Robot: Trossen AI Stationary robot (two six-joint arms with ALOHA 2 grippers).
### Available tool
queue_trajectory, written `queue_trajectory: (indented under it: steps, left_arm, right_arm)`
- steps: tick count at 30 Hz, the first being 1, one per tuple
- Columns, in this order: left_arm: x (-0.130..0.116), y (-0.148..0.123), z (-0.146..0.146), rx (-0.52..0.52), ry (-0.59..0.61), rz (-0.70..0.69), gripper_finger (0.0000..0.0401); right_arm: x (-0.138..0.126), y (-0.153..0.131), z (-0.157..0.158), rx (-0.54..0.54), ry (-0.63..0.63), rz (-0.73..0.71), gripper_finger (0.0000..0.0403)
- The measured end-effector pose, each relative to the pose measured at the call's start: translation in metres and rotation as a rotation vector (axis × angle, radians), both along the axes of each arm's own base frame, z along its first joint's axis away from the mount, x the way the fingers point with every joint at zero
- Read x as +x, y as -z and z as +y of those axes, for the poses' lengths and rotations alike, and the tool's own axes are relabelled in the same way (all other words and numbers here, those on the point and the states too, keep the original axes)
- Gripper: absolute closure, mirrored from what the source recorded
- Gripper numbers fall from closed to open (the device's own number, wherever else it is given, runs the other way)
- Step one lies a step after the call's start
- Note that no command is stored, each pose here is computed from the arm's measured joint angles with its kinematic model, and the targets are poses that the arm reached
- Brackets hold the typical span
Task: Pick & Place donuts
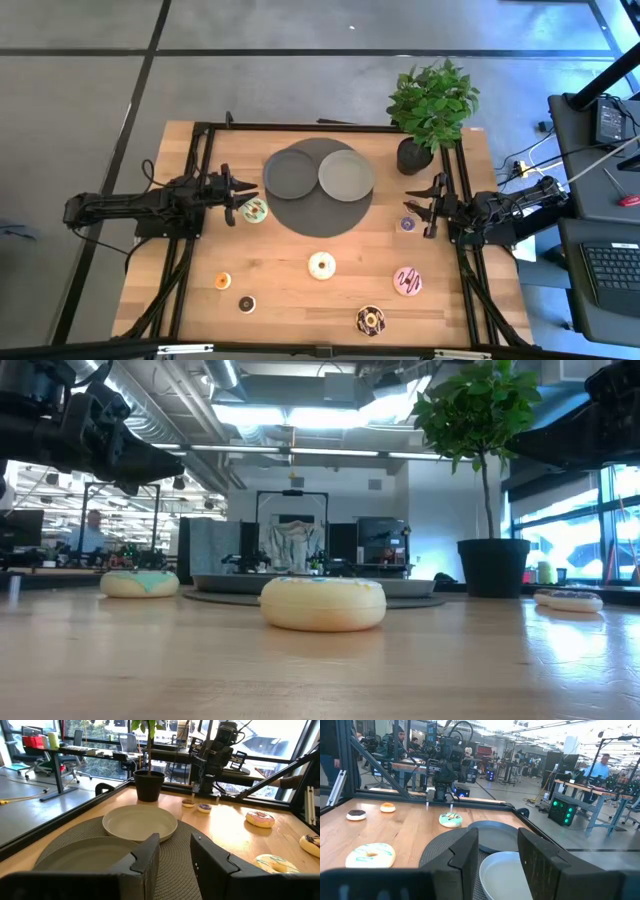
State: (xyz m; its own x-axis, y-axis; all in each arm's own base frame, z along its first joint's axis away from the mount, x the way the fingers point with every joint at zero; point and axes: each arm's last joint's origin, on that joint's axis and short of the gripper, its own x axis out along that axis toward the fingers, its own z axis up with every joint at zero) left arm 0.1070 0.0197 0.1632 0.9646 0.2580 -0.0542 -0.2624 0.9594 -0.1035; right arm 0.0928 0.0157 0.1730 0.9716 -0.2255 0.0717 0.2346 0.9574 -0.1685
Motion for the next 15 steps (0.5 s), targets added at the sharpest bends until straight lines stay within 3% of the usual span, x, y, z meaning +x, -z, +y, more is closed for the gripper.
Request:
queue_trajectory:
  steps: [15]
  left_arm:
    - [0.0, 0.0, 0.0, 0.0, 0.001, 0.0, 0.0295]
  right_arm:
    - [0.0, -0.0001, 0.0, 0.0, 0.0, -0.001, 0.0264]
